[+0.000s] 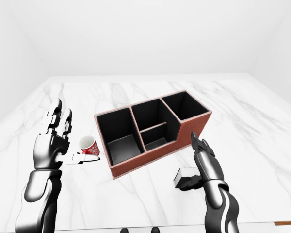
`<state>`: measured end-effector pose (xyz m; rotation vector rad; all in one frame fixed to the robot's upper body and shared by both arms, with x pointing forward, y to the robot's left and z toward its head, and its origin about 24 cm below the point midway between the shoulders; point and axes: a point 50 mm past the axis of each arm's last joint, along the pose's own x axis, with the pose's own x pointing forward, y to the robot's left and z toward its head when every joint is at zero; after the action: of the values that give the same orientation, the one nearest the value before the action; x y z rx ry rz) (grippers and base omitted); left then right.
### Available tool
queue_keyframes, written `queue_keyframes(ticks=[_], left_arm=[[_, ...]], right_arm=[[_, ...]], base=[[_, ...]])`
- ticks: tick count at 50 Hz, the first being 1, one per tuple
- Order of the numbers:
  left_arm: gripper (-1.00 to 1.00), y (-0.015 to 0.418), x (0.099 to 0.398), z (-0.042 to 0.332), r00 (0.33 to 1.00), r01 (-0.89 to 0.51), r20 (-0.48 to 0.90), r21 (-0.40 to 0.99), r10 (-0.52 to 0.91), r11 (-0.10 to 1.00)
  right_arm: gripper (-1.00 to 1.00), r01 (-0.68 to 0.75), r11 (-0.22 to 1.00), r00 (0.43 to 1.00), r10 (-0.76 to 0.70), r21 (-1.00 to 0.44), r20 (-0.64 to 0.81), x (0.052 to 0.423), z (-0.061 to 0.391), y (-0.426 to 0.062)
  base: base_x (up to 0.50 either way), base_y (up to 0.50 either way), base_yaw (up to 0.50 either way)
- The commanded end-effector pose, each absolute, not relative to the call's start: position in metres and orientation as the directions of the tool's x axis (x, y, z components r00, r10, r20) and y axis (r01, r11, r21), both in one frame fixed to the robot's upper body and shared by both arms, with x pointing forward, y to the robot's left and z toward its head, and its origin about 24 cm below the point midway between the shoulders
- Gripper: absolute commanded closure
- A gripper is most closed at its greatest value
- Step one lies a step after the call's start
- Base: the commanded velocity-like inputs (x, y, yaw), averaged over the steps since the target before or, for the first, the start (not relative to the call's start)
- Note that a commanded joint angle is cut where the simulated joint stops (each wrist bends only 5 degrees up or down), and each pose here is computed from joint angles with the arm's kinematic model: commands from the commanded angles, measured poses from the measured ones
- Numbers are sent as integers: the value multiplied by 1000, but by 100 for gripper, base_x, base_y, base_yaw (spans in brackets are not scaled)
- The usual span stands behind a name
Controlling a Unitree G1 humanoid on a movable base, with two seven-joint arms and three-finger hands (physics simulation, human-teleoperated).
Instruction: Pick up the book and place it in the back compartment of the caddy.
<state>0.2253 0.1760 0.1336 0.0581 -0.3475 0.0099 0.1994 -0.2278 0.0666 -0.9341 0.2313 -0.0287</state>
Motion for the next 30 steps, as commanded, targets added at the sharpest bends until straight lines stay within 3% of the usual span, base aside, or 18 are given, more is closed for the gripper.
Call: queue_keyframes(ticks=[1,30], left_arm=[[-100,176,225,134,939,-18,343,56,-2,998],[-100,175,225,134,940,-18,342,57,-3,998]], right_arm=[[-100,-100,585,968,-131,-805,-216,199,60,-230],[-100,-114,584,954,-162,-804,-254,200,49,-238]], base=[[0,0,0],[0,0,0]])
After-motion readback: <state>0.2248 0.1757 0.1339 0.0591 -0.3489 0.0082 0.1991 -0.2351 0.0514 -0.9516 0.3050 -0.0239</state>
